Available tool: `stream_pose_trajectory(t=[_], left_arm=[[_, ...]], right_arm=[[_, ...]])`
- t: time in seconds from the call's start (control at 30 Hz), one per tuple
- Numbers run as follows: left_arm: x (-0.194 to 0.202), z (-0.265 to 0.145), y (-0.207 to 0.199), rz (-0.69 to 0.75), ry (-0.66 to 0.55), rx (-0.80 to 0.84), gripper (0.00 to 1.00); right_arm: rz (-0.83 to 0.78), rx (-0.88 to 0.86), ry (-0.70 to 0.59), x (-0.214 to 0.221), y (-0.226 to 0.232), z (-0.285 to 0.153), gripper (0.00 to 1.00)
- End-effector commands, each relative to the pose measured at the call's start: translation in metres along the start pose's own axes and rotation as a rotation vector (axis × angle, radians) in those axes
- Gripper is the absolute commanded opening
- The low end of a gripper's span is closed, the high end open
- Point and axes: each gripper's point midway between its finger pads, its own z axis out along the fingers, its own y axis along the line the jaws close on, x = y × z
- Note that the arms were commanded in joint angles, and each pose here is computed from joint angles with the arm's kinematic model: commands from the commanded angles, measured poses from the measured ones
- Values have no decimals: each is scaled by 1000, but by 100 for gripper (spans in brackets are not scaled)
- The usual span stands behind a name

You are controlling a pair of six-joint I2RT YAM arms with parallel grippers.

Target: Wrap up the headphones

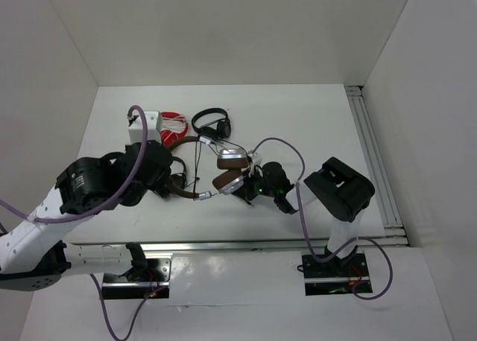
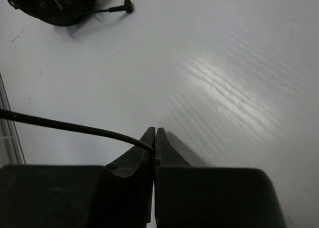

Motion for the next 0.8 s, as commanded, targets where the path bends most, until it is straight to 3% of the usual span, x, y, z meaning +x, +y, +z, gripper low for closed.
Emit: stream_pose_trajectory(t=[0.0, 0.13, 0.27, 0.4, 0.57, 0.77], left_arm=[[-34, -4, 12, -208, -125, -56, 0], [-49, 18, 20, -285, -164, -130, 0], [-53, 57, 11, -346, -96, -131, 0], [-60, 96, 18, -332, -68, -185, 0], [-26, 139, 43, -299, 20, -325, 0], [17, 161, 56, -216, 104, -402, 0]], right_arm=[[24, 87, -50, 2, 1, -14, 0], [30, 180, -113, 9, 35, -34, 0], [-26, 259, -135, 13, 83, -48, 0], [-144, 223, -39, 38, 141, -63, 0], [-254, 99, -29, 17, 215, -82, 0], [-375, 78, -57, -30, 258, -95, 0]])
